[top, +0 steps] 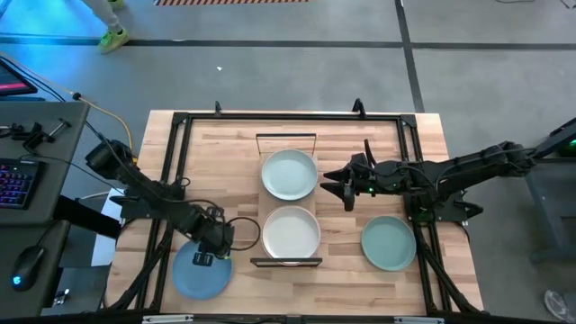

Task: Place and stack plates onto a shelf
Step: Stack the blue plate on top of the gray plate on the shelf

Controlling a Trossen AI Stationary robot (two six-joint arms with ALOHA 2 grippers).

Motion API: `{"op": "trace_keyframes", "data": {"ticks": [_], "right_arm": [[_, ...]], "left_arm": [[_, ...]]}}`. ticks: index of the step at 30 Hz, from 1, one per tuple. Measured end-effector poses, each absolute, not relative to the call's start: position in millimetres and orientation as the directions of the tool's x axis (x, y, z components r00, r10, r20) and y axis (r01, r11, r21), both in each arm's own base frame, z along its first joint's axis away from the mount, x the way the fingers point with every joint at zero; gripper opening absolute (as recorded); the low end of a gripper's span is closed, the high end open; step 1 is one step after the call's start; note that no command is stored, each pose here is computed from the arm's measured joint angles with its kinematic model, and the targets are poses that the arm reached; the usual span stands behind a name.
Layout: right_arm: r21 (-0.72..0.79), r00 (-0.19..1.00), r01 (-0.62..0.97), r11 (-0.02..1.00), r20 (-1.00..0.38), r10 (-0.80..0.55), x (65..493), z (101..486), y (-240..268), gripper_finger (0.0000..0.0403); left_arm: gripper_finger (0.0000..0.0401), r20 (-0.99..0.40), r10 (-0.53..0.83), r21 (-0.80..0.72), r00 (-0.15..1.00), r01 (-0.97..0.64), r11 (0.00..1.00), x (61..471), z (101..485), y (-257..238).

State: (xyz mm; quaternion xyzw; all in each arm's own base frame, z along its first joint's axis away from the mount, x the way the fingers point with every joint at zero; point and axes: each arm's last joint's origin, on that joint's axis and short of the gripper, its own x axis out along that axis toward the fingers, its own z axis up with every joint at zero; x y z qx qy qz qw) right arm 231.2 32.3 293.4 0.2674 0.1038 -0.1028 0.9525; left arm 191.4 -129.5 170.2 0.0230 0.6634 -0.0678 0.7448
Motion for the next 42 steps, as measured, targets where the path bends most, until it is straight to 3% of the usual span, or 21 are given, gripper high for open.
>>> {"op": "trace_keyframes", "data": {"ticks": [10, 14, 19, 25, 31, 42], "right_arm": [[0.481, 0.953, 0.259, 0.837, -0.268, -0.141, 230.8, 291.8, 32.2, 0.0194], [0.479, 0.951, 0.262, 0.838, -0.274, -0.141, 230.6, 291.3, 32.2, 0.0194], [0.478, 0.951, 0.263, 0.838, -0.276, -0.141, 230.6, 291.1, 32.2, 0.0194], [0.489, 0.951, 0.266, 0.83, -0.276, -0.142, 230.6, 291.0, 32.2, 0.0194], [0.497, 0.951, 0.267, 0.826, -0.276, -0.142, 230.6, 291.1, 32.2, 0.0194], [0.5, 0.947, 0.282, 0.819, -0.285, -0.152, 230.3, 290.1, 31.9, 0.0194]], "left_arm": [[0.0138, -0.992, -0.064, -0.05, 0.109, 0.123, 0.991, 186.4, 157.8, -125.9], [0.0102, -0.991, -0.081, -0.068, 0.11, 0.113, 0.991, 186.8, 157.5, -126.6], [0.0017, -0.99, -0.112, -0.103, 0.088, 0.106, 0.989, 186.2, 157.5, -127.3], [0.0004, -0.979, -0.202, -0.199, 0.031, 0.07, 0.977, 183.1, 163.8, -123.5], [0.0002, -0.948, -0.293, -0.299, 0.127, -0.026, 0.954, 176.9, 195.3, -109.5], [0.0001, -0.818, -0.446, -0.5, 0.362, -0.067, 0.863, 153.8, 299.9, -78.3]]}}
